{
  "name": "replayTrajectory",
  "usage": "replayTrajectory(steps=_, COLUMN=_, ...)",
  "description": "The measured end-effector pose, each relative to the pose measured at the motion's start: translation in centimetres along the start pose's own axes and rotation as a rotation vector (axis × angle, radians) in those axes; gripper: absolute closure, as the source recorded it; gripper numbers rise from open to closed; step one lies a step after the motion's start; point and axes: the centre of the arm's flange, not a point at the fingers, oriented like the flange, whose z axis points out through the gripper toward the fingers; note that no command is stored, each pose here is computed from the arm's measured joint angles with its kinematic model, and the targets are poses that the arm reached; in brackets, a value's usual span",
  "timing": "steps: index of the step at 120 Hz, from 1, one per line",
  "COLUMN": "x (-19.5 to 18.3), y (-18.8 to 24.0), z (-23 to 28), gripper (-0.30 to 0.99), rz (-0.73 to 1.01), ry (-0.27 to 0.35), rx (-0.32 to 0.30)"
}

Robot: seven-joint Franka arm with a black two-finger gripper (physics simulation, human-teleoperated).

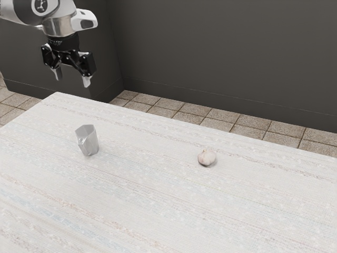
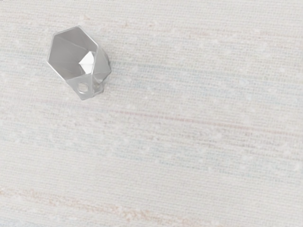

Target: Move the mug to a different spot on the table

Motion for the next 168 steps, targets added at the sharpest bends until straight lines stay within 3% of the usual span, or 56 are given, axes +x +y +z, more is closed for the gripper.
replayTrajectory(steps=16, x=-0.2, y=-0.3, z=1.1, gripper=0.0, rz=-0.006, ry=-0.008, rx=-0.003)
replayTrajectory(steps=37, x=-0.8, y=-4.3, z=5.6, gripper=0.0, rz=-0.083, ry=-0.014, rx=-0.006)
replayTrajectory(steps=91, x=-3.0, y=-5.8, z=22.4, gripper=0.0, rz=-0.319, ry=-0.175, rx=-0.032)
replayTrajectory(steps=130, x=-0.8, y=-8.3, z=28.6, gripper=0.0, rz=-0.315, ry=-0.121, rx=-0.031)
replayTrajectory(steps=168, x=3.5, y=-7.9, z=32.8, gripper=0.0, rz=-0.196, ry=-0.059, rx=-0.045)
